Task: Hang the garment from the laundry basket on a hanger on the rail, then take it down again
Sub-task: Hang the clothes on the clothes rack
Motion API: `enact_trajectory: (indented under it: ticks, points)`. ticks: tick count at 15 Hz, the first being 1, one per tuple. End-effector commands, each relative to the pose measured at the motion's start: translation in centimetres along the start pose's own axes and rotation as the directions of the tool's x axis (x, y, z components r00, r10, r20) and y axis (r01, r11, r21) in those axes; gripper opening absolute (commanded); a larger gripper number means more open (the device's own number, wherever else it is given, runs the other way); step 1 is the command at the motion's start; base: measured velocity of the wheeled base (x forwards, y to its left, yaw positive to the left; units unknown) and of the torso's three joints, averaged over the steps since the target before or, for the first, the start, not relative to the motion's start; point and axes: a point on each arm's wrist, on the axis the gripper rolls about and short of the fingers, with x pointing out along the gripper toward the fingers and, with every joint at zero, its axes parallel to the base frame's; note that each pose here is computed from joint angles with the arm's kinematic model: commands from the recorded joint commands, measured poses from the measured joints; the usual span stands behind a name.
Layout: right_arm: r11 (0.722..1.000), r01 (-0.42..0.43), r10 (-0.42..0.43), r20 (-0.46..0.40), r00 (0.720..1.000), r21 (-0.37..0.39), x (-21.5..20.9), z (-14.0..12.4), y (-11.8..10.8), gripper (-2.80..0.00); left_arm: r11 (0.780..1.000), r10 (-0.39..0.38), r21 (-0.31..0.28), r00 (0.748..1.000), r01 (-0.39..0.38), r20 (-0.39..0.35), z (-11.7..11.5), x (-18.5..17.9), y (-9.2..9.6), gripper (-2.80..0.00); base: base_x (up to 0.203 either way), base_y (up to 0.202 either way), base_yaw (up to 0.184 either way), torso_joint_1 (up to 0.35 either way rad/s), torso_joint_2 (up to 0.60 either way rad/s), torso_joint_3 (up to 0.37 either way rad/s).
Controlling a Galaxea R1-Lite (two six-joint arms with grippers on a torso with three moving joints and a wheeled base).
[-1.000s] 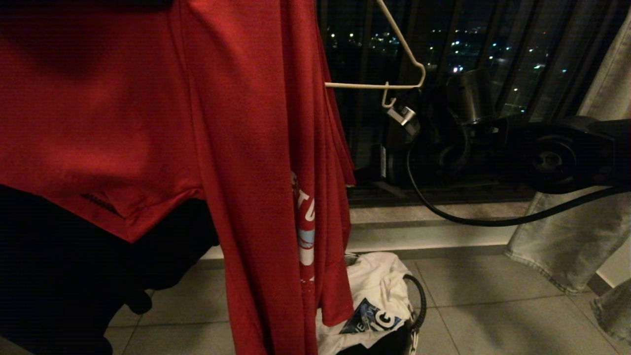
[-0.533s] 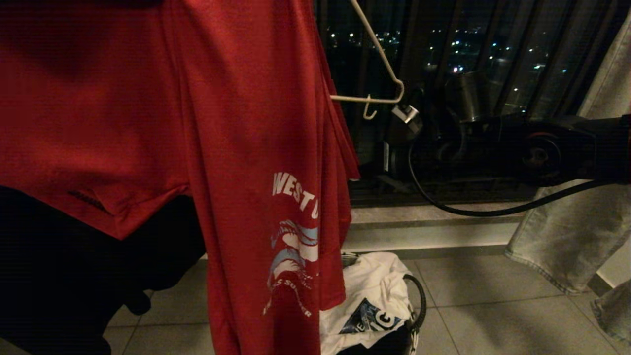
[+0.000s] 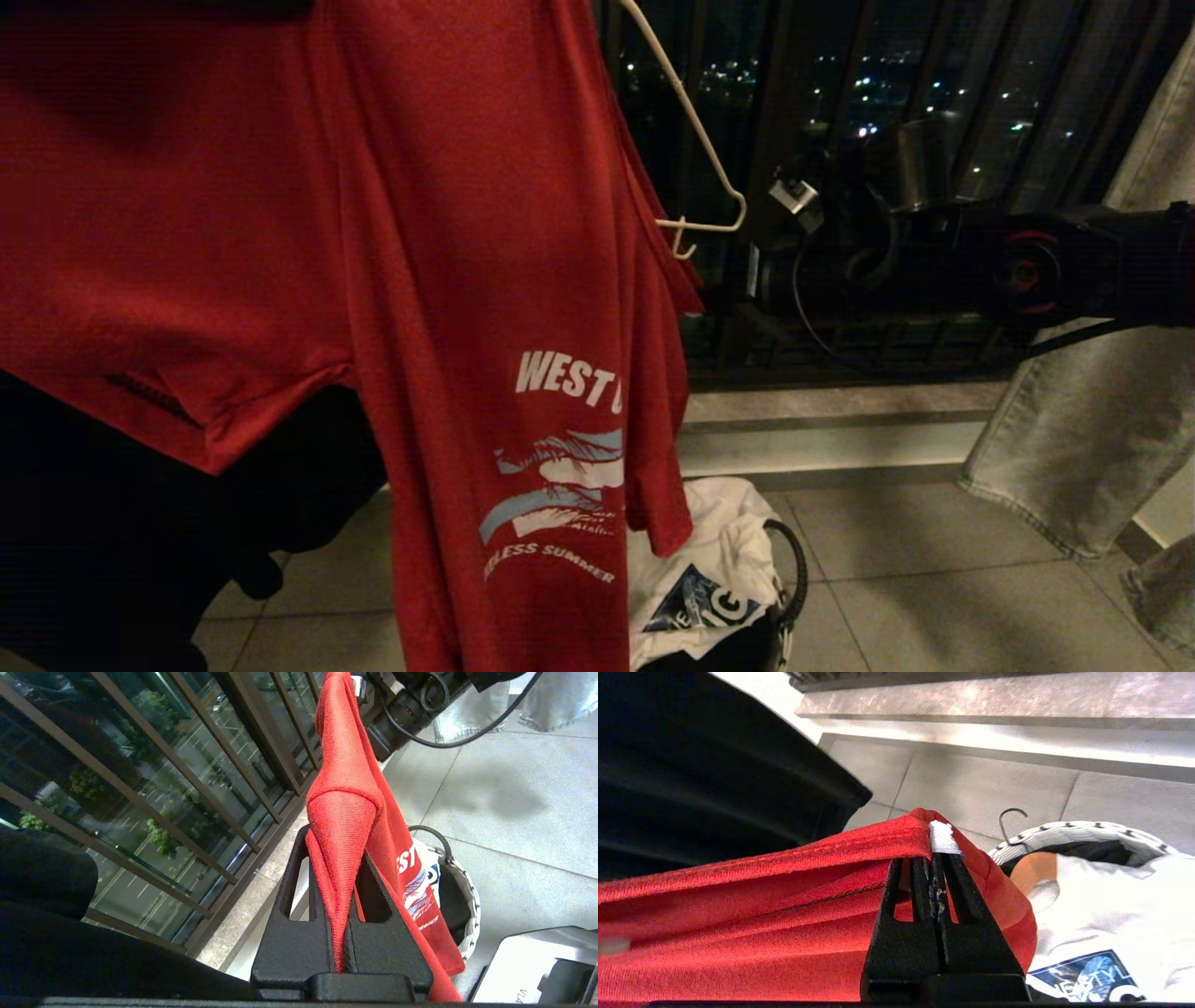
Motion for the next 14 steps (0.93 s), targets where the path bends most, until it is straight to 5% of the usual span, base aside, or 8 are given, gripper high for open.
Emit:
enact_trajectory:
  ticks: [1, 14]
  points:
    - [1.0, 0.006, -0.006, 0.014, 1.0, 0.005, -0.2, 0.5, -0.4, -2.8, 1.0, -0.004, 0.001, 1.0, 0.004, -0.005, -0.1, 0.1, 0.0, -2.8, 0.0, 0.0, 0.0, 0.0, 0.0, 0.0]
    - [1.0, 0.021, -0.019, 0.118, 0.993, -0.014, -3.7, 2.7, 0.0, -2.8, 1.0, -0.019, -0.009, 0.996, 0.019, -0.085, -1.5, 1.7, -0.3, -2.8, 0.0, 0.0, 0.0, 0.0, 0.0, 0.0]
